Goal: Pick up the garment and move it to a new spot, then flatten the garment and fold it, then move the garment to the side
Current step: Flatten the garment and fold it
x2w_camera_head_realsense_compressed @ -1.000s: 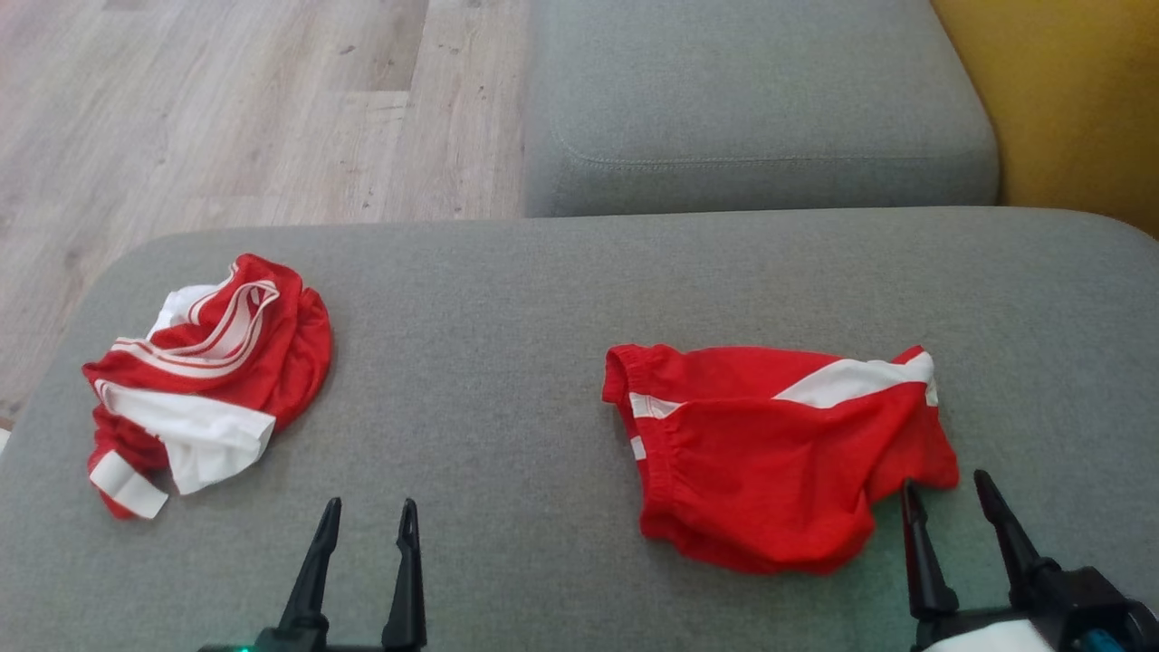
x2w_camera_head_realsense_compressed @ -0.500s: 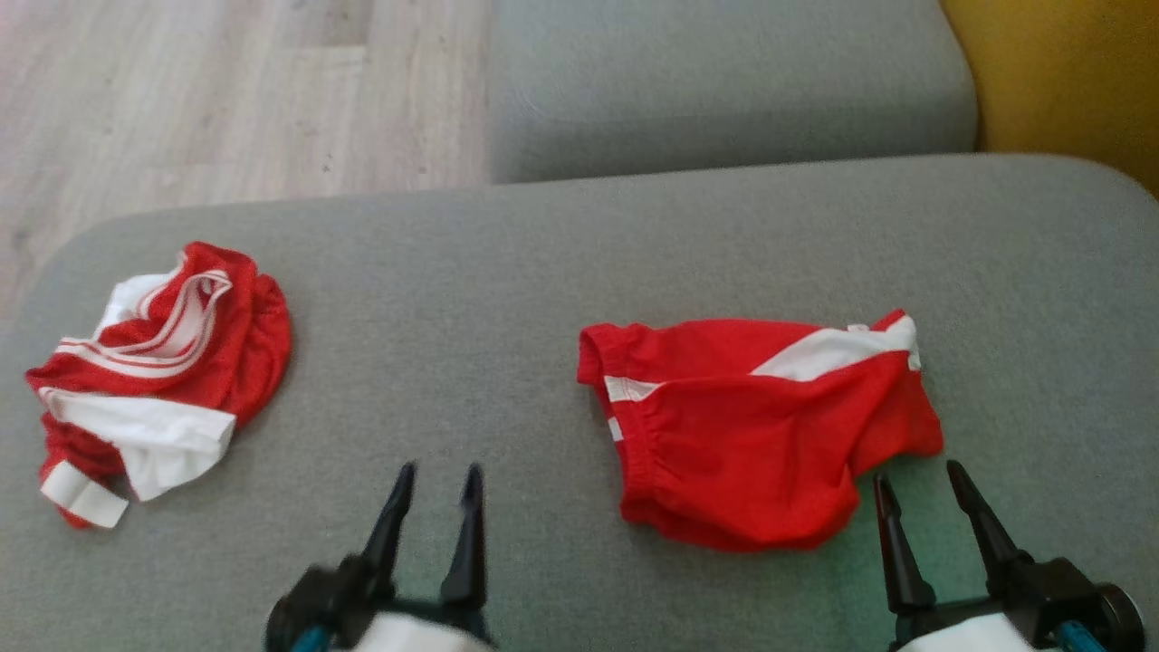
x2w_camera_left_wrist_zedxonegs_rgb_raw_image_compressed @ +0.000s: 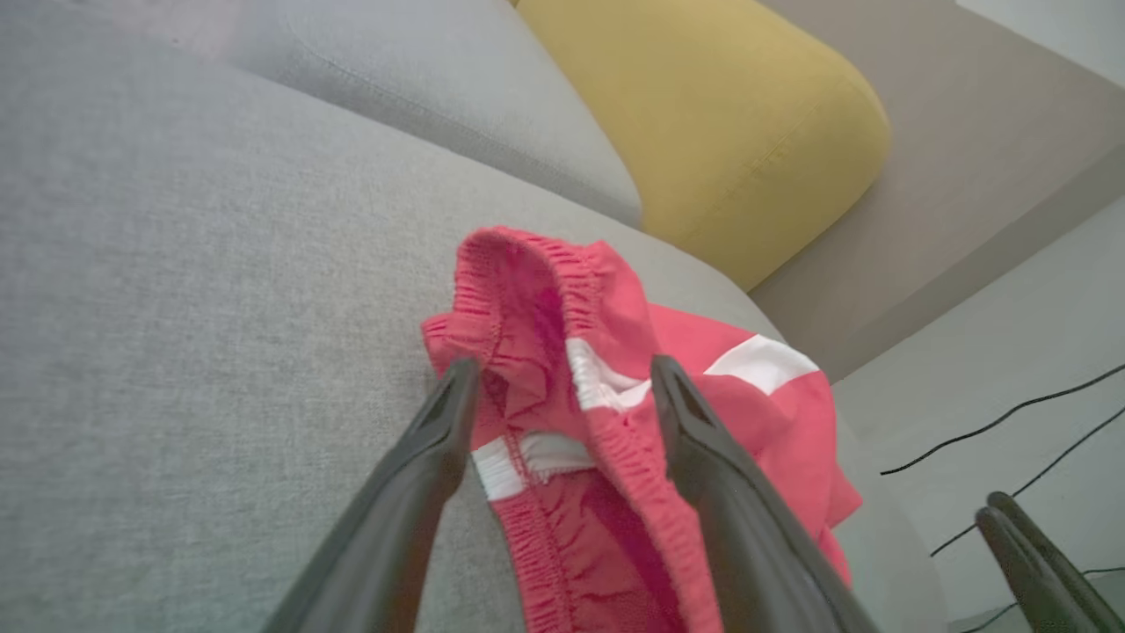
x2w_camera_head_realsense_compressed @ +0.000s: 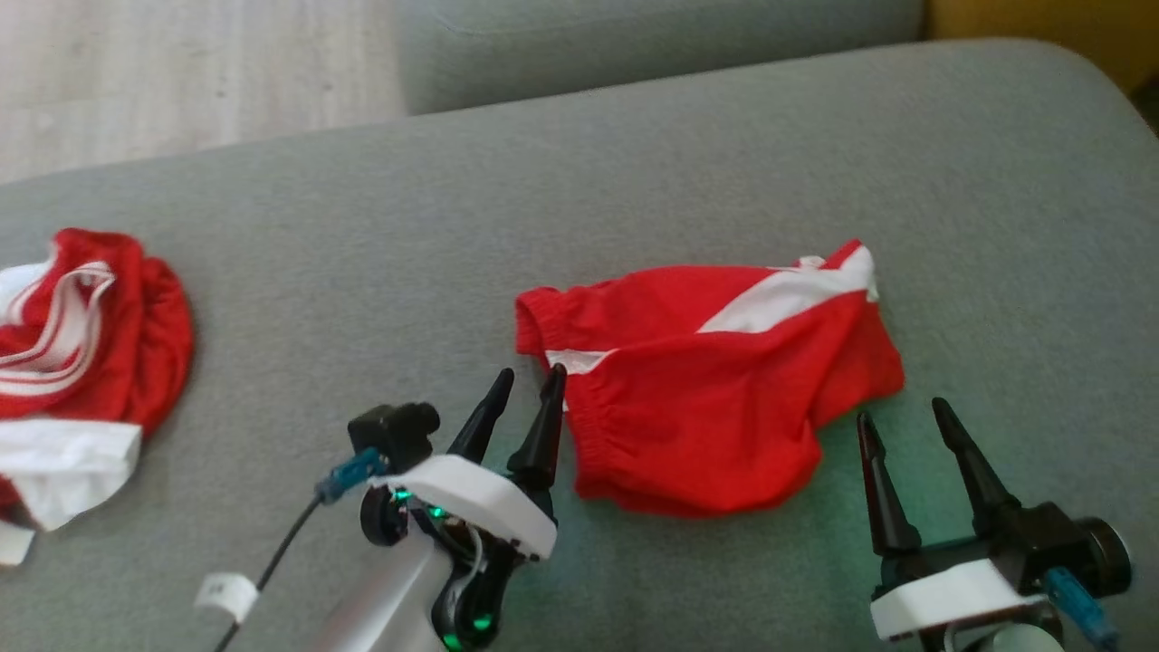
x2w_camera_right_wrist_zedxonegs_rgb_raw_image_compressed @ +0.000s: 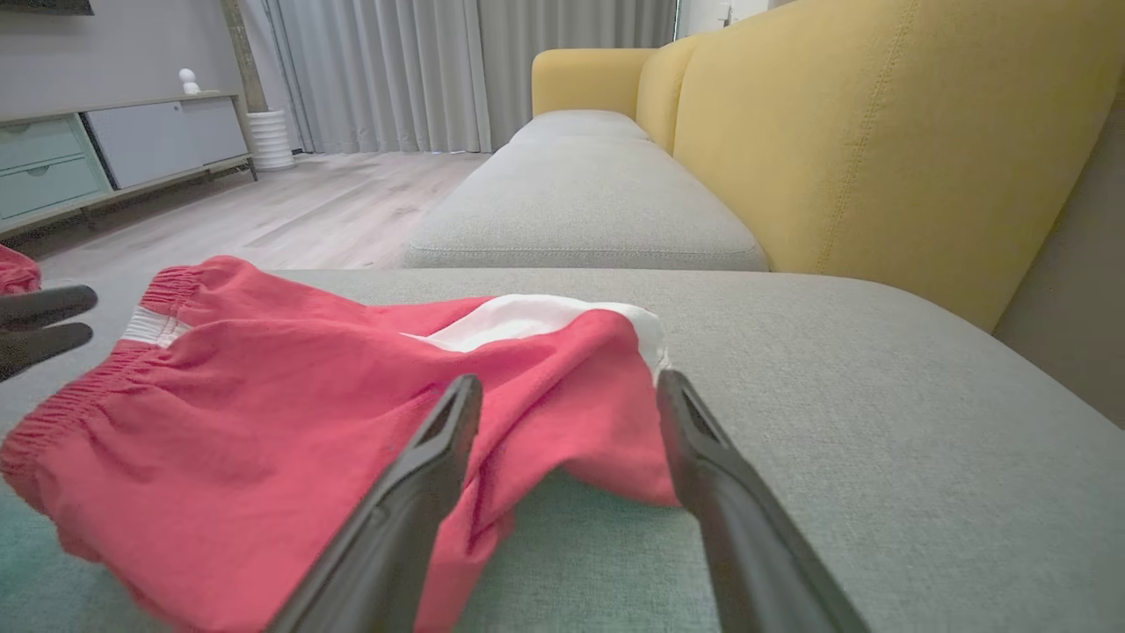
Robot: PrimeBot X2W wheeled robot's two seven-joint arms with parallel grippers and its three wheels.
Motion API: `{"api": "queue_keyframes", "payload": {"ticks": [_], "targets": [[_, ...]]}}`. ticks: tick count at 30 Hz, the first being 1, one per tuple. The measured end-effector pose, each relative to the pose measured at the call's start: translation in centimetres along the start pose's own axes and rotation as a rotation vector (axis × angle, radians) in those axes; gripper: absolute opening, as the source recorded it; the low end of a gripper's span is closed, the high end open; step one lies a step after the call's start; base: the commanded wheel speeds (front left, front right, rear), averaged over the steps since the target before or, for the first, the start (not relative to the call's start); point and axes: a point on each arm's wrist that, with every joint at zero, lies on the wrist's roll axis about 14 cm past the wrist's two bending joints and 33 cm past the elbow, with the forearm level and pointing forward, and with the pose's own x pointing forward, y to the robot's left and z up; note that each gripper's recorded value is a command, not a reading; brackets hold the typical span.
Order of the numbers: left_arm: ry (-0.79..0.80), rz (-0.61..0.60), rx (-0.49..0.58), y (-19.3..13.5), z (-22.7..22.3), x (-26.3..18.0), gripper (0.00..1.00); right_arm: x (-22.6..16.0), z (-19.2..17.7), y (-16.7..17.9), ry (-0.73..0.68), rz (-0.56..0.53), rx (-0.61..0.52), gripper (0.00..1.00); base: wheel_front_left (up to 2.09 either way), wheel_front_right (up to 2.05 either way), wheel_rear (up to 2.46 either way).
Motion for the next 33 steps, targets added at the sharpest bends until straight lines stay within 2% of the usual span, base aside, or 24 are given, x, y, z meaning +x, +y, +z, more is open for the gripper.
{"api": "queue_keyframes", "payload": {"ticks": [6,12,14,15,20,24,28,31,32,33], "targets": [[0.075,-0.009,-0.067,0.1,-1.7,1.3,1.0,-0.8,-0.6,-1.3,0.021,-0.047,0.001,1.0,0.0,0.0,0.0],[0.093,-0.051,-0.08,-0.9,-1.8,2.2,1.0,-1.3,-0.7,-2.0,0.026,-0.073,0.002,1.0,0.0,0.0,0.0],[0.086,-0.065,-0.082,-1.3,-1.7,2.4,0.38,-1.5,-0.7,-2.1,0.025,-0.079,0.001,1.0,0.0,0.0,0.0],[0.087,-0.069,-0.079,-1.4,-1.7,2.5,0.0,-1.6,-0.7,-2.2,0.024,-0.082,0.002,1.0,0.0,0.0,0.0],[0.083,-0.106,-0.062,-2.5,-1.5,2.9,0.0,-2.1,-0.4,-2.8,0.016,-0.104,0.002,1.0,0.0,0.0,0.0],[0.083,-0.182,-0.042,-4.7,-1.1,3.5,0.0,-2.5,-0.3,-3.0,0.013,-0.116,0.006,1.0,0.0,0.0,0.0],[0.053,-0.313,0.041,-8.8,1.5,5.4,0.0,-2.8,0.5,-3.9,-0.015,-0.152,0.023,1.0,0.0,0.0,0.0],[0.031,-0.443,0.126,-13.2,3.8,6.8,0.0,-3.3,0.9,-4.4,-0.032,-0.178,0.037,1.0,0.0,0.0,0.0],[0.031,-0.443,0.126,-13.2,3.8,6.8,0.0,-3.3,0.9,-4.4,-0.032,-0.178,0.037,1.0,0.0,0.0,0.0],[0.02,-0.486,0.154,-14.8,4.6,7.2,0.0,-3.6,1.0,-4.7,-0.033,-0.188,0.043,1.0,0.0,0.0,0.0]]}}
